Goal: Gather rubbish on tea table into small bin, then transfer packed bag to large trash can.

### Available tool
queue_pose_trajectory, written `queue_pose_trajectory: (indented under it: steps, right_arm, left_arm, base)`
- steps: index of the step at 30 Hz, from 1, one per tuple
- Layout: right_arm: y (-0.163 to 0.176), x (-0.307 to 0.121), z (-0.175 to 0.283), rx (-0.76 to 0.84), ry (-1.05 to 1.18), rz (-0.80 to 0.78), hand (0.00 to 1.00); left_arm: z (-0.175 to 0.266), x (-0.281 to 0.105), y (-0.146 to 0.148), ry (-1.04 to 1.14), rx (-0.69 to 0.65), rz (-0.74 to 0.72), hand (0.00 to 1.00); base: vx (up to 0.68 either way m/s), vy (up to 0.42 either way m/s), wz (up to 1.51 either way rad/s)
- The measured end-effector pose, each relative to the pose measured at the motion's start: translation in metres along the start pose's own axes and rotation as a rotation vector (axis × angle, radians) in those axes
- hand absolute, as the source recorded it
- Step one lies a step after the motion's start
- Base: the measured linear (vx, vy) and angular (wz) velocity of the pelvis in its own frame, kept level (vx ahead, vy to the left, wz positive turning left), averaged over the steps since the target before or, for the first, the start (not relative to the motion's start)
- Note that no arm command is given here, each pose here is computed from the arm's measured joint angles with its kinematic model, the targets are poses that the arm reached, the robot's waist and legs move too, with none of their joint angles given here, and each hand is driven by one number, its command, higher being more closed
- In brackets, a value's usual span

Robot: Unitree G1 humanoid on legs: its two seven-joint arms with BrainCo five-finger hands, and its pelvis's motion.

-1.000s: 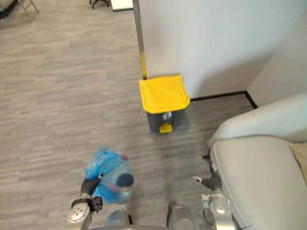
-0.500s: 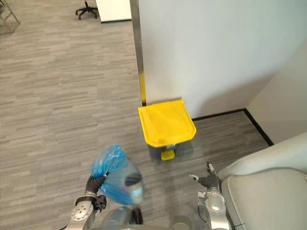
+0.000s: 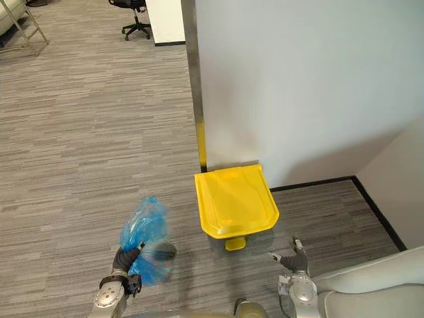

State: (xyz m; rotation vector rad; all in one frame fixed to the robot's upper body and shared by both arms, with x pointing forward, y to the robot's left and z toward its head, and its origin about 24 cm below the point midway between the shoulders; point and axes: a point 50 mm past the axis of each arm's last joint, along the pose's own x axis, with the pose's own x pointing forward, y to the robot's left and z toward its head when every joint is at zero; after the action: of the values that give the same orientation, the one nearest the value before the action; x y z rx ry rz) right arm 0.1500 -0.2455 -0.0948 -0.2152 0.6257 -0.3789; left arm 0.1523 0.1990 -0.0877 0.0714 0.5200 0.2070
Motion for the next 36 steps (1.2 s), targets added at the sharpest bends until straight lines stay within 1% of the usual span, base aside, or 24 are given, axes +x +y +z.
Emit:
queue_pose_trajectory:
  steps: [6, 12, 15, 19, 21, 25, 28, 31, 33, 36]
  right_arm:
    - [-0.002, 0.001, -0.005, -0.009, 0.025, -0.002, 0.00]
    - [0.003, 0.005, -0.004, -0.008, 0.032, 0.010, 0.00]
    - [0.008, 0.010, 0.005, -0.009, 0.012, 0.021, 0.00]
    - [0.006, 0.013, 0.019, 0.001, -0.041, -0.002, 0.00]
    - [0.015, 0.010, 0.018, 0.027, -0.039, 0.009, 0.00]
    - [0.012, 0.010, 0.018, 0.027, -0.038, -0.008, 0.00]
    - [0.002, 0.015, 0.026, 0.011, -0.060, -0.026, 0.00]
    - [-0.009, 0.014, 0.027, 0.058, -0.059, -0.070, 0.00]
    - [-0.008, 0.015, 0.028, 0.074, -0.058, -0.069, 0.00]
    - [0.000, 0.019, 0.039, 0.122, -0.085, -0.055, 0.00]
  left_arm:
    - [-0.007, -0.002, -0.003, 0.030, 0.008, -0.030, 1.00]
    - [-0.009, -0.003, 0.006, 0.037, 0.035, -0.018, 1.00]
    - [-0.011, -0.004, 0.008, 0.042, 0.038, -0.015, 1.00]
    - [0.005, 0.004, 0.007, -0.017, 0.040, -0.013, 1.00]
    - [0.011, 0.009, 0.018, -0.030, 0.079, 0.014, 1.00]
    - [0.029, 0.021, 0.018, -0.084, 0.115, -0.004, 1.00]
    - [0.038, 0.027, 0.010, -0.111, 0.094, -0.001, 1.00]
    - [0.046, 0.031, 0.001, -0.138, 0.084, -0.022, 1.00]
    - [0.044, 0.029, -0.004, -0.129, 0.060, -0.029, 1.00]
    - [0.051, 0.033, -0.022, -0.148, 0.007, -0.067, 1.00]
  base:
    - [0.03, 0.078, -0.23]
    - [0.01, 0.049, -0.18]
    - [0.02, 0.003, -0.13]
    - [-0.06, 0.018, 0.10]
    - [-0.02, -0.021, 0.05]
    - [0.16, -0.081, 0.60]
    - [0.39, -0.173, 0.59]
    - [0.41, -0.211, 0.83]
    - [0.42, -0.225, 0.37]
    - [0.32, -0.231, 0.25]
